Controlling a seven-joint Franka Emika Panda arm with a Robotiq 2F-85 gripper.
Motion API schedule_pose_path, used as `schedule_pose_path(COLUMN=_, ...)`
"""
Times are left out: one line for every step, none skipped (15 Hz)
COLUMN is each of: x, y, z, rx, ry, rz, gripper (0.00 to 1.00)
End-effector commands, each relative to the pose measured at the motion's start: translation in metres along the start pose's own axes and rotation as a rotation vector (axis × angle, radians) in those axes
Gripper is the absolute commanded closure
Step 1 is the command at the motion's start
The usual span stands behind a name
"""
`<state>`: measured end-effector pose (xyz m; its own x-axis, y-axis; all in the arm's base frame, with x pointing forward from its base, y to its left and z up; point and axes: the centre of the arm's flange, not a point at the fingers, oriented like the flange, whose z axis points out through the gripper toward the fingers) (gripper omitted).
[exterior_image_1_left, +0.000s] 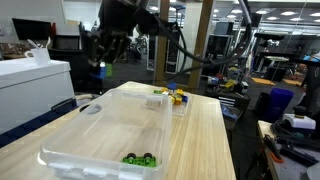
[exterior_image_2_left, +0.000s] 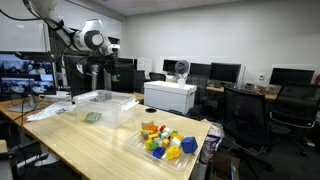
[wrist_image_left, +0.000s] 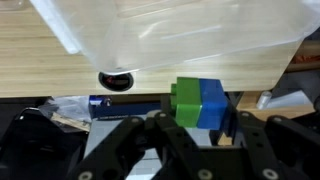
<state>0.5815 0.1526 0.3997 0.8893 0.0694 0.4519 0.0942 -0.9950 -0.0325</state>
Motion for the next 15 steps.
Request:
schedule_pose_path(x=-0.001, y=0.082, z=-0.04, rx=-0.03, ry=0.049, rz=0.167, gripper=0.78)
schedule_pose_path(x=-0.008, y=0.127, z=-0.041, rx=-0.056, ry=0.058, rz=0.257, gripper=0.78)
schedule_pose_path(x=-0.012, y=0.155, z=-0.042, rx=-0.072, ry=0.065, rz=0.314, gripper=0.78)
schedule_pose_path(x=-0.027, y=0.208, z=-0.032, rx=-0.11, ry=0.065, rz=0.413, gripper=0.78)
schedule_pose_path(x=-0.046, y=0.253, z=-0.021, rx=-0.141, ry=0.072, rz=0.505, gripper=0.78)
schedule_pose_path(x=-0.063, y=0.282, z=-0.004, rx=-0.16, ry=0.078, rz=0.578, gripper=0.78)
schedule_pose_path(x=-0.078, y=0.306, z=0.013, rx=-0.188, ry=0.084, rz=0.659, gripper=0.78)
schedule_pose_path(x=-0.089, y=0.318, z=0.029, rx=-0.211, ry=0.087, rz=0.731, gripper=0.78)
schedule_pose_path(x=-0.094, y=0.324, z=0.039, rx=-0.224, ry=0.09, rz=0.782, gripper=0.78)
schedule_pose_path(x=-0.095, y=0.319, z=0.049, rx=-0.238, ry=0.109, rz=0.848, gripper=0.78)
schedule_pose_path(x=-0.097, y=0.315, z=0.055, rx=-0.243, ry=0.127, rz=0.898, gripper=0.78)
schedule_pose_path(x=-0.098, y=0.308, z=0.061, rx=-0.246, ry=0.155, rz=0.946, gripper=0.78)
schedule_pose_path(x=-0.097, y=0.302, z=0.066, rx=-0.247, ry=0.185, rz=0.997, gripper=0.78)
schedule_pose_path(x=-0.096, y=0.299, z=0.072, rx=-0.245, ry=0.211, rz=1.049, gripper=0.78)
schedule_pose_path(x=-0.095, y=0.295, z=0.076, rx=-0.247, ry=0.233, rz=1.093, gripper=0.78)
